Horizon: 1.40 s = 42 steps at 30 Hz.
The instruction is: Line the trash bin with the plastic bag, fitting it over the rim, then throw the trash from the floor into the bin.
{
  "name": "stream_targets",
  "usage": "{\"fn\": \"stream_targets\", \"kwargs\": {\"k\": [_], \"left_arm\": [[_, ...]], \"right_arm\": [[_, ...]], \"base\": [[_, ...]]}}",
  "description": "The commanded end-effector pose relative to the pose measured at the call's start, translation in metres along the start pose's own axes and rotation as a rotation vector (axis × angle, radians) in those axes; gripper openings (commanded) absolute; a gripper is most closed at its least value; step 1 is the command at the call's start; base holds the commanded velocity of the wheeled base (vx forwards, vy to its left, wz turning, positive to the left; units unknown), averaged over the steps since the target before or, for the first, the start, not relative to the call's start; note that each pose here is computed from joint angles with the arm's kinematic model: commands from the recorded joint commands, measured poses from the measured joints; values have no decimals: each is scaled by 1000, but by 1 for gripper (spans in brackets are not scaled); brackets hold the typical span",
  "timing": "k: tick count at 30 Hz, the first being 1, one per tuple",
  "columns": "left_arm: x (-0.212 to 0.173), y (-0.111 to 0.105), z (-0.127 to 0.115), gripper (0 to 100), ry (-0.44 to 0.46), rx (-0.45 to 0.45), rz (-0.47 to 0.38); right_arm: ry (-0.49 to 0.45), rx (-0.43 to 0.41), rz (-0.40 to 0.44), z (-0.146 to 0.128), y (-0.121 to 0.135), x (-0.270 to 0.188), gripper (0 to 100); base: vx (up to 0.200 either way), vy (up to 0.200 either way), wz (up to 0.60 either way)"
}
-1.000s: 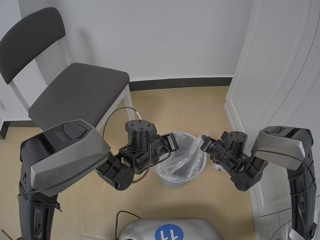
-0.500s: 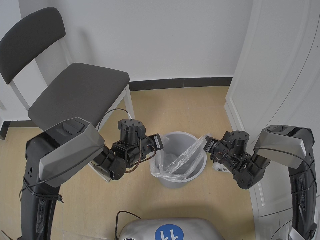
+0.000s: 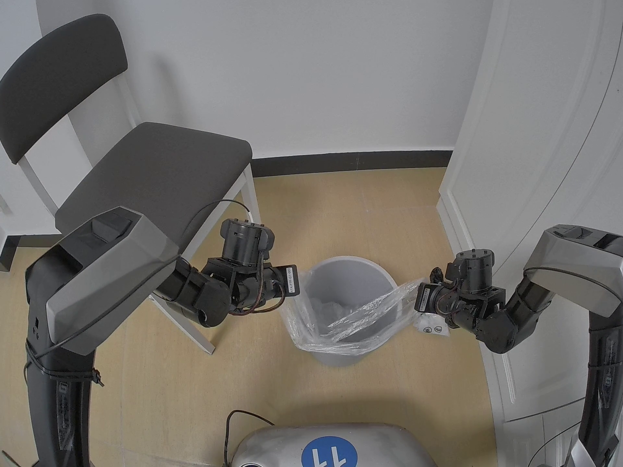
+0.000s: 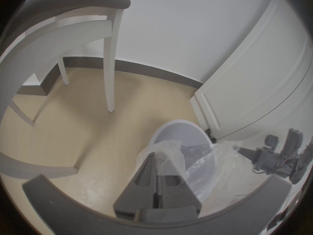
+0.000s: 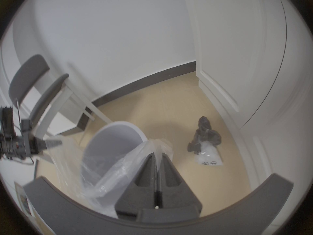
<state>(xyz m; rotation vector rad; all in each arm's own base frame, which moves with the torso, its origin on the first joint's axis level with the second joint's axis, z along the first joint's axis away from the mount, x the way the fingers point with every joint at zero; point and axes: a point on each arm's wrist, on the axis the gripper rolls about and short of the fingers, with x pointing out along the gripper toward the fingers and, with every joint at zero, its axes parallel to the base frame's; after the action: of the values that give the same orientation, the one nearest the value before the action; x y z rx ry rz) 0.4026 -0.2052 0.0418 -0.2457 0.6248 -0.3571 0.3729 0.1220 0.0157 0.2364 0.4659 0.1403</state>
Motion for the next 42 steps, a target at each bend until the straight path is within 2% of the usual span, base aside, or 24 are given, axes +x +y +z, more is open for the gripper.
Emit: {"fn": "stream_targets", "kwargs": {"k": [1,5,12,17,18,21,25,30,42], "left_arm": [[-4,2,5,0,0,30,42],[-7,5,4,0,36,52,70],[-26,5,17,0,73,49,91],[-32,6,21,0,80,51,99],[-38,11,23,0,109,77,117],[-42,14,24,0,117,97,126],[-41,16,21,0,133,101,132],[-49,23,24,0,156,145,147],[-51,27,8,0,221,218,151]], "right_arm": [[18,-56,-15,5,-1,-16,0],[53,-95,-27,2,-3,-21,0],[128,-157,-41,3,-5,-41,0],[137,-186,-38,3,-6,-47,0],[140,-213,-36,4,-7,-53,0],[148,-240,-38,3,-9,-58,0],[163,-270,-46,0,-13,-60,0],[182,-308,-49,0,-17,-67,0],[247,-333,-24,-5,-15,-76,0]], "base": [[0,0,0],[0,0,0],[0,0,0],[0,0,0],[0,0,0],[0,0,0],[0,0,0],[0,0,0],[0,0,0]]}}
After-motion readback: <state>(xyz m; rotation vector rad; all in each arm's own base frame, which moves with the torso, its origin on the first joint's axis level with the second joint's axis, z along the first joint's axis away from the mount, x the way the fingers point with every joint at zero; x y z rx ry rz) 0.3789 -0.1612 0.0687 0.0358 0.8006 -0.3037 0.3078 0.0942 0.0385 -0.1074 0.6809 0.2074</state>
